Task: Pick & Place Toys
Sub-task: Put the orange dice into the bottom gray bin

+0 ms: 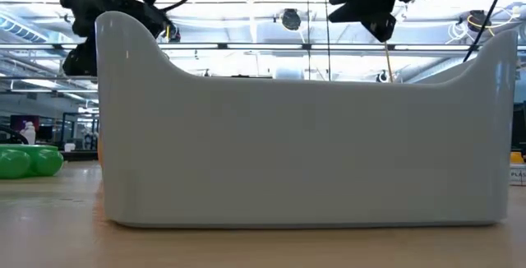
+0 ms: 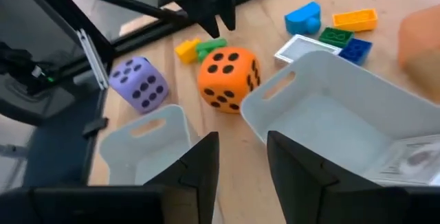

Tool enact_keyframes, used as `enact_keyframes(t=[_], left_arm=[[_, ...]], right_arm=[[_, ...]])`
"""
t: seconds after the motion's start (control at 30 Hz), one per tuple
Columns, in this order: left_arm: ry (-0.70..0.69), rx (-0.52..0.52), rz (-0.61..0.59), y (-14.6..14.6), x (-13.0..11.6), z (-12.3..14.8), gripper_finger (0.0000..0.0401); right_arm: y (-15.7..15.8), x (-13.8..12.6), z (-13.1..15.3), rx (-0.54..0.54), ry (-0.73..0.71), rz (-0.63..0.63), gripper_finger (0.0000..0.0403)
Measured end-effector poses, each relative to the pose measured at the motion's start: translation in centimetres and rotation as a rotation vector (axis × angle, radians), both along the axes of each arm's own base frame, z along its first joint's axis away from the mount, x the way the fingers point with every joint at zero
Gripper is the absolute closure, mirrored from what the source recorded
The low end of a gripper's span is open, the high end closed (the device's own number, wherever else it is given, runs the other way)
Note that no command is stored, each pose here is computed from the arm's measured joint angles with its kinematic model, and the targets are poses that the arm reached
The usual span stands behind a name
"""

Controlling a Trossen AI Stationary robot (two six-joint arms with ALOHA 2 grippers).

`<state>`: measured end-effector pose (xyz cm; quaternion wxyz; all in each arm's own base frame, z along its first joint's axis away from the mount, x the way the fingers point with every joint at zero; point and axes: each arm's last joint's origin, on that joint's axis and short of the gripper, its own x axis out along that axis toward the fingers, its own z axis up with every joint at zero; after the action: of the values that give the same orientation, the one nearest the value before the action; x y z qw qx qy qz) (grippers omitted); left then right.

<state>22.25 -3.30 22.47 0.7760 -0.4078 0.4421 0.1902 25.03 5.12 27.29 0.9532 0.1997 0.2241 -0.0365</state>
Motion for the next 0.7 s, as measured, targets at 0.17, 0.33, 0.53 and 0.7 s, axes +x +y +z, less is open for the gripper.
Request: enact_keyframes(t=[0.17, 0.33, 0.53, 0.7], left_arm=[[0.063, -0.025, 0.032, 0.3, 0.8, -1.3, 0.0187], [0.088, -0.063, 0.023, 0.7, 1.3, -1.9, 0.0187], [0.073, -0.11, 0.072, 1.4, 1.5, -1.8, 0.0183], [0.022, -0.146, 0.103, 1.4, 1.9, -1.4, 0.0156]], right_arm=[[-0.9, -0.8, 0.5, -0.029, 0.016, -0.007, 0.028], [-1.3, -2.0, 0.5, -0.044, 0.085, 0.033, 0.0281], [-1.4, -3.3, 0.4, -0.07, 0.155, 0.103, 0.0278], [-1.6, -3.9, 0.5, -0.138, 0.178, 0.138, 0.0281]])
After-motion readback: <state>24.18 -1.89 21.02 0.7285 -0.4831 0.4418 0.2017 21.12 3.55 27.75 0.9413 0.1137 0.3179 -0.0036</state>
